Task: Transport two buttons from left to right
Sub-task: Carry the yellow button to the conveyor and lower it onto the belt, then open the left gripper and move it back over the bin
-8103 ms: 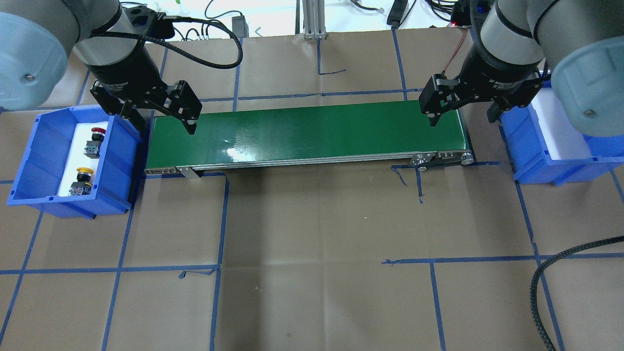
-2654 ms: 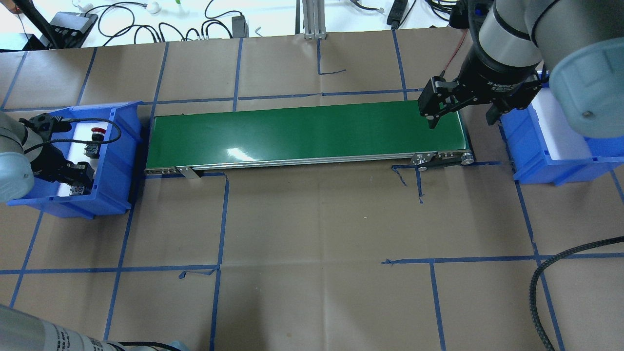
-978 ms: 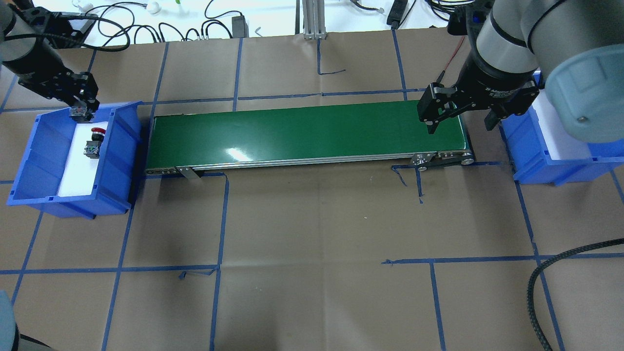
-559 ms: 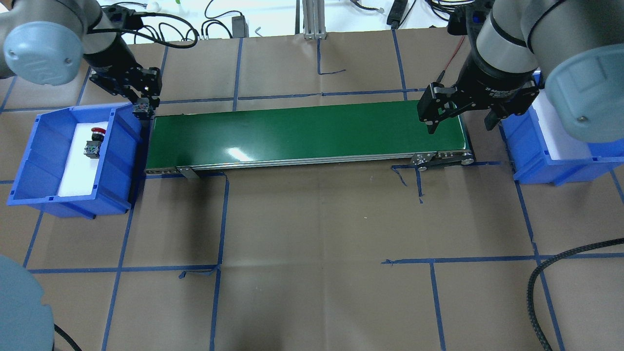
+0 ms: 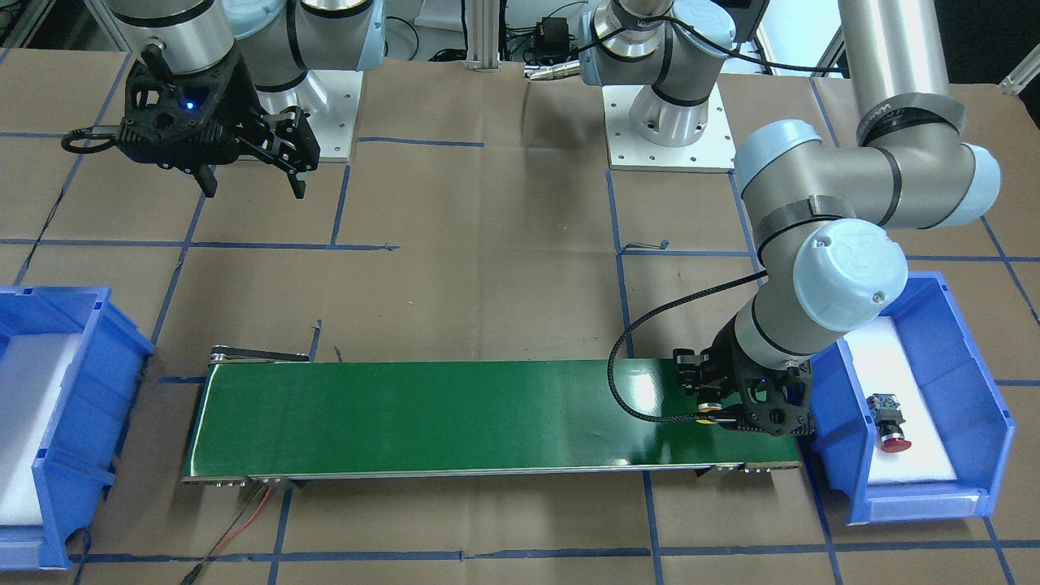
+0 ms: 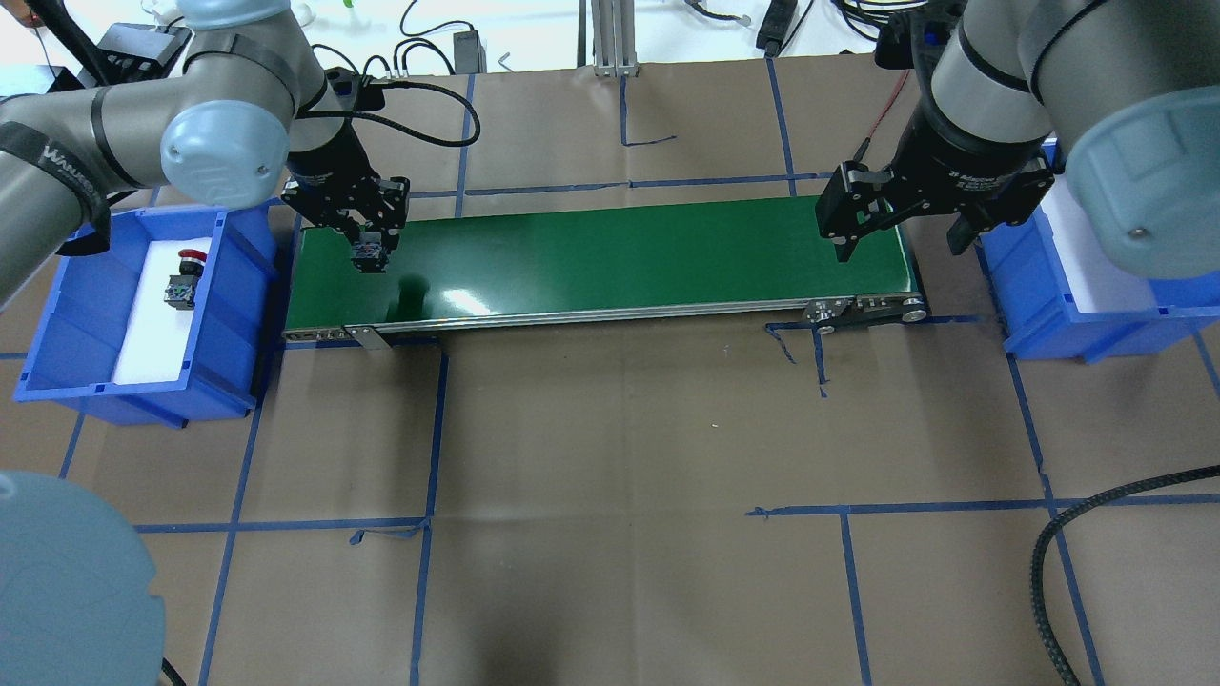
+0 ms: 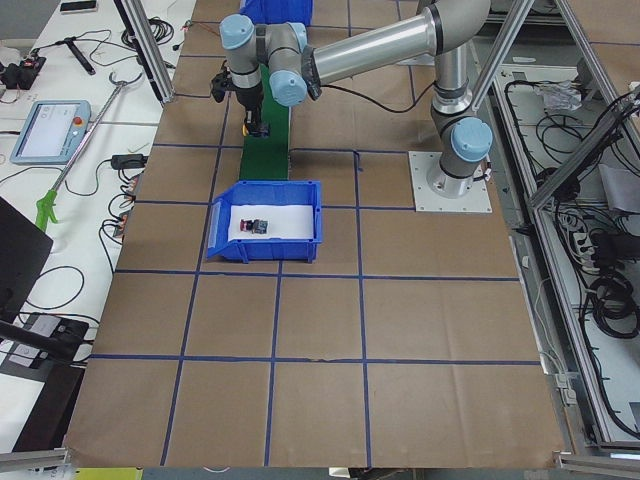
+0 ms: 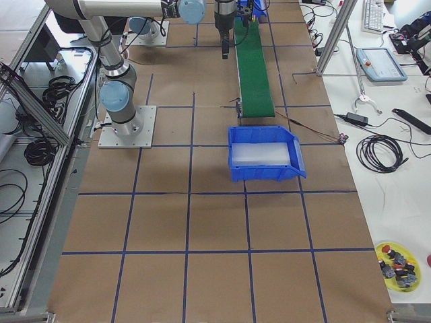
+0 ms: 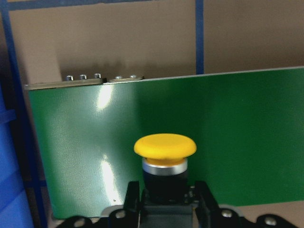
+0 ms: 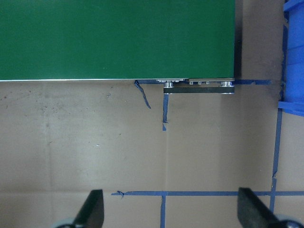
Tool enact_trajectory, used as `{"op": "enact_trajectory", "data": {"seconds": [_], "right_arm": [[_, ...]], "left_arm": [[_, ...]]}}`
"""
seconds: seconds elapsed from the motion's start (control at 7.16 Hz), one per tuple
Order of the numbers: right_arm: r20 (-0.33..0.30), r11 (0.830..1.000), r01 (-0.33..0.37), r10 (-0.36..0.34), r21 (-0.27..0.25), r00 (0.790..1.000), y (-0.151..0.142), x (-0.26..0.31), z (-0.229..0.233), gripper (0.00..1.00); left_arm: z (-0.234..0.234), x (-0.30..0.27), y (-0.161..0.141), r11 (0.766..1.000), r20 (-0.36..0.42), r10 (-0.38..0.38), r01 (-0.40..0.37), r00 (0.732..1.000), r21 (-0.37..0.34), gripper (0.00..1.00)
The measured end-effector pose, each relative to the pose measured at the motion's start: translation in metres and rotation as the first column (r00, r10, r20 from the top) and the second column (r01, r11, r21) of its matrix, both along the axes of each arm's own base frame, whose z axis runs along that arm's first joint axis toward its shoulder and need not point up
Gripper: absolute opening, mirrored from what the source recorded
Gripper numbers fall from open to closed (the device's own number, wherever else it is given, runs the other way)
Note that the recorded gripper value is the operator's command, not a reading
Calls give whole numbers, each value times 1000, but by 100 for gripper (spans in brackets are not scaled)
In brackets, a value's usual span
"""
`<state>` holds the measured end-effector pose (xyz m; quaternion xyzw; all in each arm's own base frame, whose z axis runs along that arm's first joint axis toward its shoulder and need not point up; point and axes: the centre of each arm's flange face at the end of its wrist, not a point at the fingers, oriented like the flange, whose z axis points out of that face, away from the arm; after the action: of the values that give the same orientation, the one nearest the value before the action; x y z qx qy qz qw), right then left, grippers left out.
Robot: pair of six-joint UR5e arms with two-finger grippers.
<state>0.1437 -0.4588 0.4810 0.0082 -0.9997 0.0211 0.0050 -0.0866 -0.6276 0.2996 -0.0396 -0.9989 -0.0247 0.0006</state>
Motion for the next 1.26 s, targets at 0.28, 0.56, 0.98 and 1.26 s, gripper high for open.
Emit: {"op": "enact_trajectory", "data": {"seconds": [0.28,0.56,0.98,1.26], "right_arm": [[0,1000,0,0,0,1000,0,0,0,100],[0,1000,0,0,0,1000,0,0,0,100],[0,1000,-1,1,1,1000,0,0,-1,100],[0,1000,-3,3,1,1000,0,0,0,100]], "left_arm": [[-25,-2,9,1000,0,-13,13,1000,-10,0],[-39,-1,11,1000,2,-12,12,1000,-18,75],[-41,0,8,1000,2,-2,2,1000,-26,100],[-16,4,5,999,5,8,-8,1000,-45,100]]}}
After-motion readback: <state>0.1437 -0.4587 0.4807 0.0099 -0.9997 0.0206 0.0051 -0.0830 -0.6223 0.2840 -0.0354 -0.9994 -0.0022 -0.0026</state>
